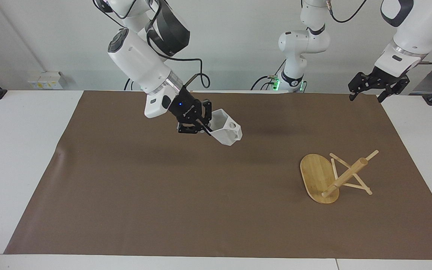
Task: Hang cup on rack
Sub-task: 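Lift the white cup and carry it toward the mug tree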
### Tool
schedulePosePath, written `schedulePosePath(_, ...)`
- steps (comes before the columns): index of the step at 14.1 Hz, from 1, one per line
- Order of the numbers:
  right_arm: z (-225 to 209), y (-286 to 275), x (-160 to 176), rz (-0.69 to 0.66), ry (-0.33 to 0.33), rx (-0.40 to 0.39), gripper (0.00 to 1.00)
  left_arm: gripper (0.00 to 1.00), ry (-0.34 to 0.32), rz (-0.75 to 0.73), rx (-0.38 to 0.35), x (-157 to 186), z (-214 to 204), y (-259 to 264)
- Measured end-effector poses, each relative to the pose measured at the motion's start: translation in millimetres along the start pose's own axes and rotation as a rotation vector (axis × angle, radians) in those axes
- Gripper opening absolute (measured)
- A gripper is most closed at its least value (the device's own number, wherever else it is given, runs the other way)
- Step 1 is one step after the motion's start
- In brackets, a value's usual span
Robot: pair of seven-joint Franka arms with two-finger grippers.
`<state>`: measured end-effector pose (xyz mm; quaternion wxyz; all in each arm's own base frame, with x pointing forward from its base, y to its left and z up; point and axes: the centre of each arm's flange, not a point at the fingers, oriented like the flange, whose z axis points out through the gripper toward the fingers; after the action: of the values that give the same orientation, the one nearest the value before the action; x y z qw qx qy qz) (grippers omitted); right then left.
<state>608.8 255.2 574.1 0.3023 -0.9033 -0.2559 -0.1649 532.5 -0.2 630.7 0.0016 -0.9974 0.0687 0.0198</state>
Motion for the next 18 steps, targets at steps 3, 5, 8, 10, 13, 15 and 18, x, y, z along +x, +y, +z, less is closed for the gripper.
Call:
schedulePosePath(3, -0.4, -16.2, 4.9, -0.134, 0.067, 0.131, 0.04, 1.00, 0.000, 0.000, 0.000, 0.0, 0.0, 0.0)
schedulePosePath(5, -2.6, -18.9, 7.2, -0.217, 0.119, 0.193, 0.04, 1.00, 0.000, 0.000, 0.000, 0.0, 0.0, 0.0)
schedulePosePath(8, -7.9, -25.6, 11.6, -0.290, 0.194, 0.265, 0.04, 1.00, -0.002, -0.001, 0.000, -0.3, 0.3, -0.2)
schedulePosePath(10, -11.5, -28.2, 13.8, -0.297, 0.217, 0.273, 0.04, 1.00, -0.005, -0.002, -0.001, -0.7, 0.6, -0.7)
schedulePosePath(13, -12.9, -31.7, 17.0, -0.292, 0.248, 0.260, 0.04, 1.00, -0.006, -0.069, -0.003, -1.0, -0.4, 4.8)
schedulePosePath(15, -10.7, -40.6, 19.7, -0.281, 0.279, 0.273, 0.04, 1.00, -0.005, -0.146, -0.023, 0.7, -1.3, 26.9)
schedulePosePath(18, -3.6, -56.7, 22.3, -0.262, 0.315, 0.292, 0.04, 1.00, -0.020, -0.428, -0.176, 4.4, -4.7, 68.3)
